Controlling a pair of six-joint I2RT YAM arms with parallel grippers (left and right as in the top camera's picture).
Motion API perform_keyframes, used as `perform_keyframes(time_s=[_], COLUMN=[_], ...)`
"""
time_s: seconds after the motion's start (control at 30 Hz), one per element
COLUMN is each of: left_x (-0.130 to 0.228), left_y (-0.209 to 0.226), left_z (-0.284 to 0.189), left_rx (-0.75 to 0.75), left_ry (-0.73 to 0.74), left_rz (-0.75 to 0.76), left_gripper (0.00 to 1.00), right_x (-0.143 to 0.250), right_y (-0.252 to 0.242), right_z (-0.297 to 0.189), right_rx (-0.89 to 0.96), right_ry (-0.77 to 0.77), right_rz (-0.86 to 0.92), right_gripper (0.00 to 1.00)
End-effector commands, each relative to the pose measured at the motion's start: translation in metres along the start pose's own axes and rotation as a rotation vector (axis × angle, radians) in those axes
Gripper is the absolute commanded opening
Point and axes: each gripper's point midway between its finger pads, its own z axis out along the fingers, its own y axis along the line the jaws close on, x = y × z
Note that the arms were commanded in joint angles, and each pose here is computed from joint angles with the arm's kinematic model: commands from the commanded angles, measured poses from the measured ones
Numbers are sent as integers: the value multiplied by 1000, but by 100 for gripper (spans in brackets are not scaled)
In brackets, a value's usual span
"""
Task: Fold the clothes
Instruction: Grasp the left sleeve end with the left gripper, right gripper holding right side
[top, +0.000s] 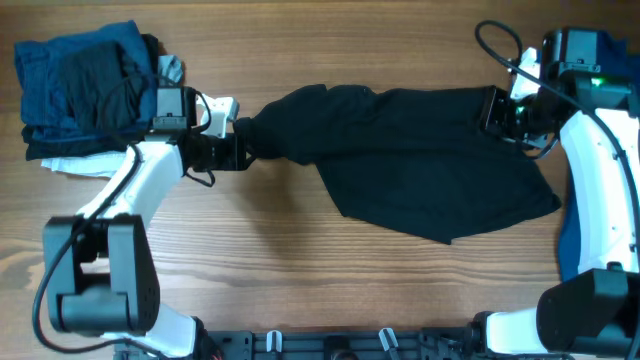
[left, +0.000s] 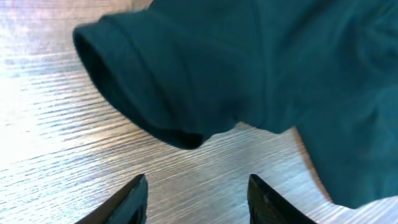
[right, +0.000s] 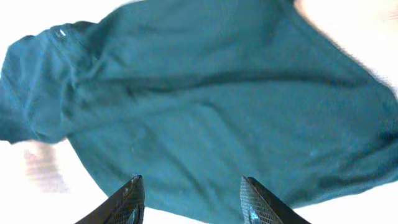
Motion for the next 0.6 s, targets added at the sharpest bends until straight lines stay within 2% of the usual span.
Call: perform_keyframes(time_s=[0.0, 0.17, 0.37, 0.57], left_x=[-6, -18, -24, -24], left_y=[5, -1, -13, -16], left_z=[4, 6, 10, 11], left_rx=[-35, -29, -17, -14], left_ry=[-9, -52, -74, -72], left_rz=[36, 75, 116, 123], left_gripper=[54, 54, 60, 63], right_x=[19, 29, 41, 51], right_y=[-9, -35, -55, -88], right_z=[10, 32, 70, 97], right_rx=[28, 146, 208, 311], right_ry=[58, 78, 131, 219], right_rz=[17, 101, 159, 212], right_gripper=[50, 49, 35, 26])
